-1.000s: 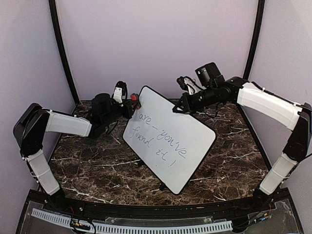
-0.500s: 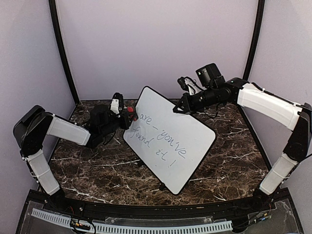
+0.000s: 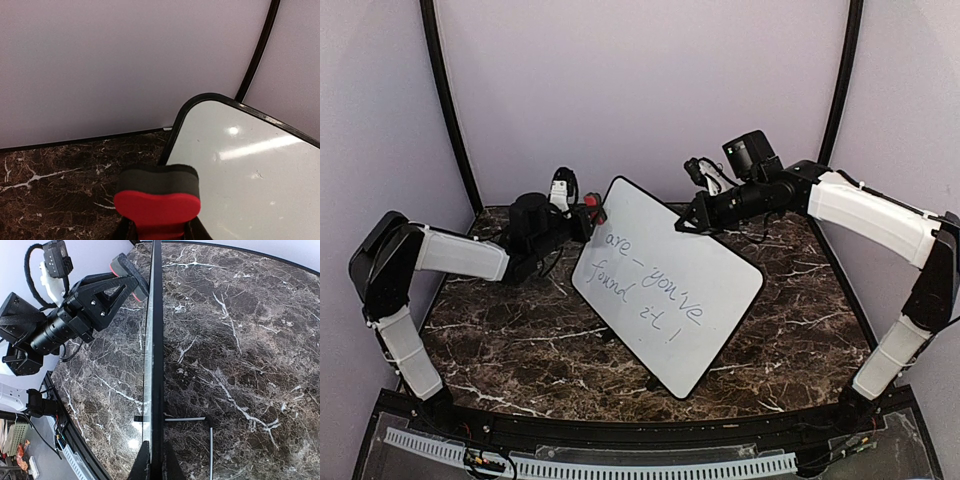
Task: Erase the whiteboard
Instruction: Erase the whiteboard from the whiteboard stand.
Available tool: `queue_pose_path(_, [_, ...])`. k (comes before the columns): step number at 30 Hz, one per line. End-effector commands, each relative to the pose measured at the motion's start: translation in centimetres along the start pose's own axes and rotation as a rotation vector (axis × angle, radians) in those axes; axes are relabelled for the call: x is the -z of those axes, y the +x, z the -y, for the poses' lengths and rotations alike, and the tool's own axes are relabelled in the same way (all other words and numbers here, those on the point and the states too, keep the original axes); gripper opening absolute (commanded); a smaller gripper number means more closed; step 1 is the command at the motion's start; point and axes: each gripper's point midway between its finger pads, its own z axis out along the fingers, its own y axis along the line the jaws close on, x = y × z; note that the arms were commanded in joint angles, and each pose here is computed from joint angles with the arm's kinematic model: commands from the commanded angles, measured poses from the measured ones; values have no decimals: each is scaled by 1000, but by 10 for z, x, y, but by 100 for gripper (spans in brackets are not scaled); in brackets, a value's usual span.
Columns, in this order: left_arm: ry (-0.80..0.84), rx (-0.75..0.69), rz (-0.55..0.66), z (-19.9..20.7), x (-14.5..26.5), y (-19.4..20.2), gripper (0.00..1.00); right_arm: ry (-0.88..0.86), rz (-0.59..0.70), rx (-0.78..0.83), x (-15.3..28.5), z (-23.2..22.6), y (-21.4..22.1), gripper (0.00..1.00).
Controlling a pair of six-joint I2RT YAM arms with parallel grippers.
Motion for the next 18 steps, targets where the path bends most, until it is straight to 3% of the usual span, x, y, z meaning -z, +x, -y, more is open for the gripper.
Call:
queue_pose_path(1, [-12, -5, -55, -3, -7, 15, 2, -53, -172, 91, -21, -6, 50, 0])
queue_pose_path(12, [-15, 64, -96, -10, 25, 55, 2, -56, -87, 87, -4, -19, 23, 0])
queue_pose_path(18, [-1, 55, -74, -2, 28, 49, 2, -29, 8, 165, 0, -15, 12, 0])
